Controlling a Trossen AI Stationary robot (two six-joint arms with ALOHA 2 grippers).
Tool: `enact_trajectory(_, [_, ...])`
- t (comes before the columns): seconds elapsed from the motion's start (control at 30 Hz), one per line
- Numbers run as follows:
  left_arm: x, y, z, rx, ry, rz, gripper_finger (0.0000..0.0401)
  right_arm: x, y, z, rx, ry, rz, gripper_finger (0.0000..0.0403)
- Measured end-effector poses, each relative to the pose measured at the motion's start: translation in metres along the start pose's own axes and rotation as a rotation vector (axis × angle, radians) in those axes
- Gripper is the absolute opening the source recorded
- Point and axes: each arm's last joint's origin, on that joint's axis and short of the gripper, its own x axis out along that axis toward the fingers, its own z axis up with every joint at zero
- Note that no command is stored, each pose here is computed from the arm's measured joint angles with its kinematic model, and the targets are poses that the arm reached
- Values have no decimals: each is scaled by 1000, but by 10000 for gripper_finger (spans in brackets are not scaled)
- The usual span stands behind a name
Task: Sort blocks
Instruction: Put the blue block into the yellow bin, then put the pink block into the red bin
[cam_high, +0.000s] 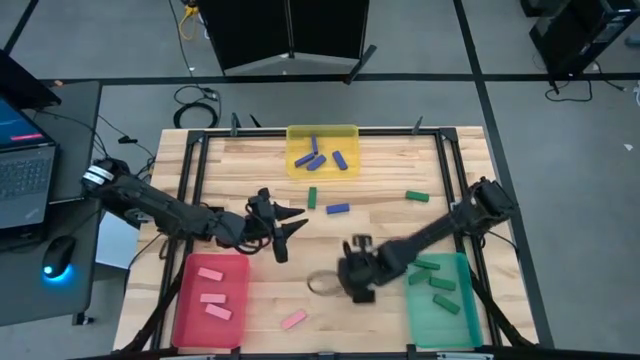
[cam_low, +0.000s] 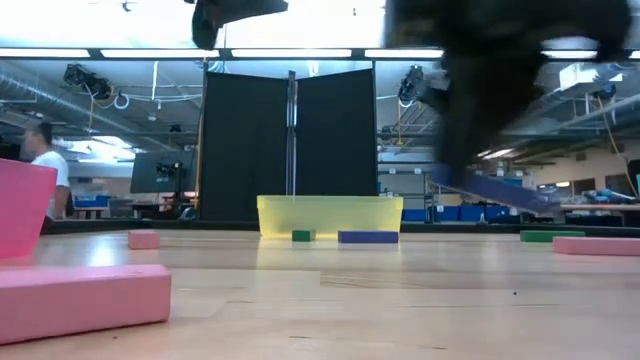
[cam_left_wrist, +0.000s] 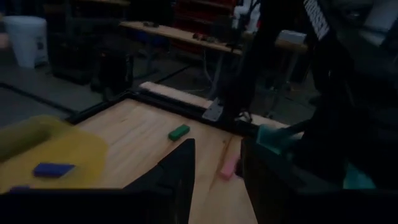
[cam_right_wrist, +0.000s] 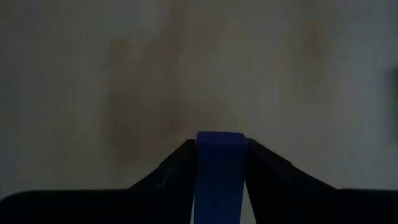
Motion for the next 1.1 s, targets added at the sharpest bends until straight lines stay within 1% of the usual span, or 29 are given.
enact_trajectory(0.07, [-6, 4, 5, -10, 9, 27, 136, -5, -18, 16, -10, -51, -72, 123])
enact_trajectory(0.13, [-13, 12, 9, -4, 27, 80, 136, -9, -41, 30, -11, -87, -136, 123])
enact_trajectory(0.2, [-21, 20, 13, -24, 55, 125, 136, -14, -65, 44, -3, -131, -175, 123])
enact_trajectory(0.3, [-30, 34, 11, -71, 127, 200, 136, -18, -113, 61, 16, -197, -224, 123])
enact_trajectory(0.43, [-34, 47, -2, -95, 266, 267, 136, -28, -190, 73, 72, -287, -304, 123])
enact_trajectory(0.53, [-31, 53, -12, -108, 369, 281, 139, -35, -249, 75, 155, -379, -343, 123])
enact_trajectory(0.63, [-24, 59, -22, -101, 474, 275, 145, -36, -302, 67, 245, -433, -356, 127])
enact_trajectory(0.7, [-16, 63, -28, -110, 542, 260, 151, -33, -329, 60, 298, -450, -353, 138])
enact_trajectory(0.8, [-5, 71, -40, -103, 692, 231, 165, -28, -359, 47, 367, -439, -358, 165])
enact_trajectory(0.87, [2, 75, -46, -66, 803, 241, 178, -30, -374, 39, 402, -440, -379, 186])
enact_trajectory(0.93, [8, 77, -49, 7, 900, 251, 193, -35, -388, 36, 416, -509, -365, 207])
enact_trajectory(1.0, [14, 77, -50, 114, 997, 262, 208, -41, -398, 33, 434, -576, -306, 226])
enact_trajectory(1.1, [22, 73, -48, 286, 1114, 226, 229, -51, -403, 35, 434, -682, -208, 250])
